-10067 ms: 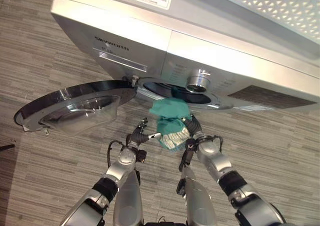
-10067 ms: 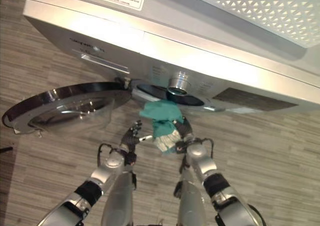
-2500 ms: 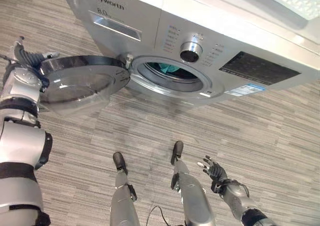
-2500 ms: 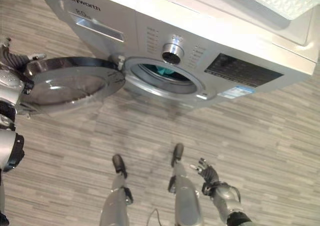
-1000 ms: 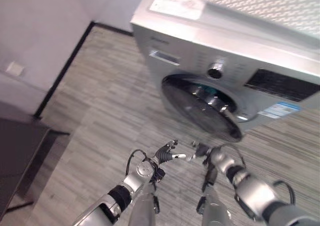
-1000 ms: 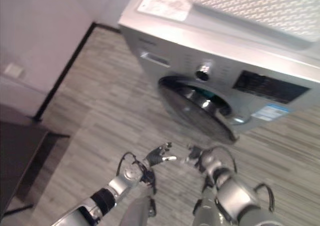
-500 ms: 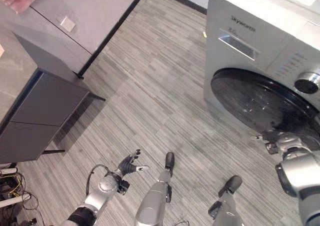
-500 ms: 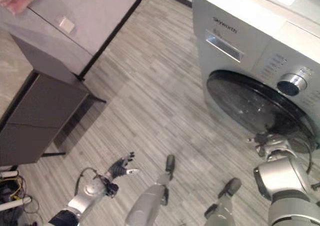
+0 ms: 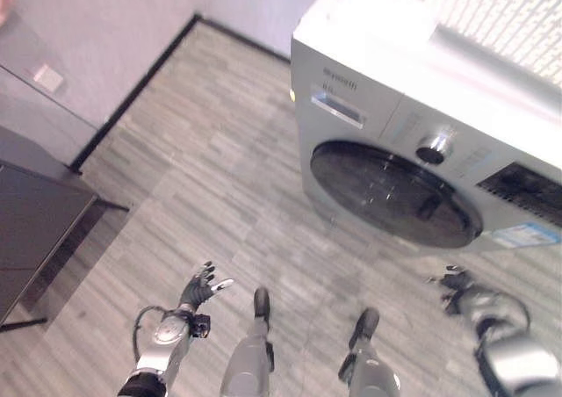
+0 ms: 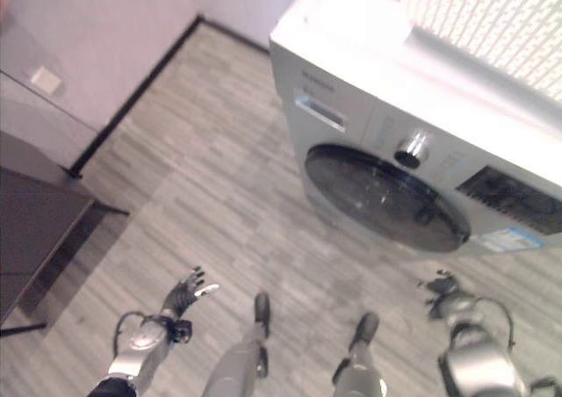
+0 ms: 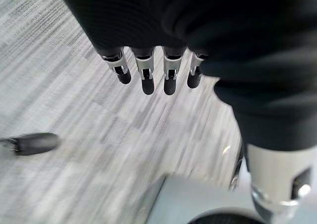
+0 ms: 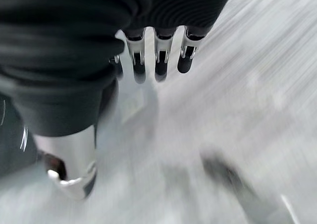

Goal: Grab the laundry basket,head to the washer,open it,put in the laundry and shut it.

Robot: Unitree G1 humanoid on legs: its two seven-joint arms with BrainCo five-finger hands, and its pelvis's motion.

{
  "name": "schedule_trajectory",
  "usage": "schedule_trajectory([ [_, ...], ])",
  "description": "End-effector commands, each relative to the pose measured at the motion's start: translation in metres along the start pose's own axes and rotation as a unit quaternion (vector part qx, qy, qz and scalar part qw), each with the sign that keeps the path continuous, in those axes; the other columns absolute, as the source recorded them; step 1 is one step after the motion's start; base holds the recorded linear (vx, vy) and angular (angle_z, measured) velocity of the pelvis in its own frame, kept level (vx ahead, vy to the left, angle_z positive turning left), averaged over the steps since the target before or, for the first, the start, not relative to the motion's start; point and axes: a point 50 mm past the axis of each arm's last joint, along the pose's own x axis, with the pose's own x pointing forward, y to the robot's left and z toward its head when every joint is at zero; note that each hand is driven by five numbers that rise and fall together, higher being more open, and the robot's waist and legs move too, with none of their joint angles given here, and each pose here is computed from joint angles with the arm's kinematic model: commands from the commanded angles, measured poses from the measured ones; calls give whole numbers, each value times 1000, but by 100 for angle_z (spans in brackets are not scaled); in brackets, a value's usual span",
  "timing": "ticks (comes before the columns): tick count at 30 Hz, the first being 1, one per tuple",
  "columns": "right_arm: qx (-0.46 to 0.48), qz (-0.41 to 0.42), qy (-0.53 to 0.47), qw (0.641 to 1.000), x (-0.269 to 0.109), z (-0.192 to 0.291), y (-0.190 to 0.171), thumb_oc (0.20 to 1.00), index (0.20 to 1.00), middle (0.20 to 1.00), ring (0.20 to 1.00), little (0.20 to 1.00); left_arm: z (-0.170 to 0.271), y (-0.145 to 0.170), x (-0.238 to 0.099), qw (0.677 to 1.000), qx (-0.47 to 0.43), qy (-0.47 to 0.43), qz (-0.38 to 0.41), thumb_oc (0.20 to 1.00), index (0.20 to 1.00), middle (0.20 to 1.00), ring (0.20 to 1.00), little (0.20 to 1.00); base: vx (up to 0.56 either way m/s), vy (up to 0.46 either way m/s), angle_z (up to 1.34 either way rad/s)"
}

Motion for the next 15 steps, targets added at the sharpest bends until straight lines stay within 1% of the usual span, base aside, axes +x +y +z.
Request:
schedule_trajectory([
  [1, -20, -16, 57, 998, -4, -27, -23, 1000, 1000, 1000, 1000, 1000, -2, 17, -2, 998, -26, -19, 48, 1000, 1000, 1000, 1000, 1000, 67, -55, -34],
  [2, -19, -15, 57, 998, -4, -28, -23, 1000, 1000, 1000, 1000, 1000, -2, 17, -2, 998, -25, -19, 48, 1000, 1000, 1000, 1000, 1000, 103, -65, -26],
  [3, 4, 10, 117, 993, -15, -70, 1, 1000, 1000, 1000, 1000, 1000, -22, 28, -7, 994, -44, 16, 95, 1000, 1000, 1000, 1000, 1000, 55, -24, -18],
  [4, 4, 10, 117, 993, -15, -69, 1, 1000, 1000, 1000, 1000, 1000, -22, 28, -7, 994, -43, 15, 95, 1000, 1000, 1000, 1000, 1000, 86, -23, -6],
  [6, 25, 17, 169, 985, -27, -102, 13, 1000, 1000, 1000, 1000, 1000, -36, 27, -13, 992, -45, 39, 108, 1000, 1000, 1000, 1000, 1000, 74, 7, 5],
  [8, 36, 15, 216, 976, -39, -127, 18, 1000, 1000, 1000, 1000, 1000, -49, 29, -19, 990, -68, 58, 109, 1000, 1000, 1000, 1000, 1000, 69, 30, 2],
  [10, 43, 25, 255, 966, -52, -150, 28, 1000, 1000, 1000, 1000, 1000, -67, 30, -27, 986, -59, 100, 119, 1000, 1000, 1000, 1000, 1000, 46, 44, 2],
  [11, 49, 29, 280, 958, -61, -163, 32, 1000, 1000, 1000, 1000, 1000, -85, 30, -35, 979, -64, 141, 132, 1000, 1000, 1000, 1000, 1000, 40, 34, 5],
  [12, 49, 29, 280, 958, -61, -163, 32, 1000, 1000, 1000, 1000, 1000, -85, 30, -35, 979, -64, 141, 132, 1000, 1000, 1000, 1000, 1000, 50, 37, 6],
  [13, 48, 27, 290, 955, -65, -169, 33, 1000, 1000, 1000, 1000, 1000, -98, 27, -42, 973, -70, 173, 139, 1000, 1000, 1000, 1000, 1000, 24, 19, 5],
  [14, 47, 27, 290, 955, -65, -169, 33, 1000, 1000, 1000, 1000, 1000, -98, 27, -42, 973, -70, 173, 139, 1000, 1000, 1000, 1000, 1000, 43, 34, 5],
  [15, 31, 31, 284, 958, -64, -168, 32, 1000, 1000, 1000, 1000, 1000, -106, 25, -47, 970, -67, 192, 136, 1000, 1000, 1000, 1000, 1000, 0, 0, 0],
])
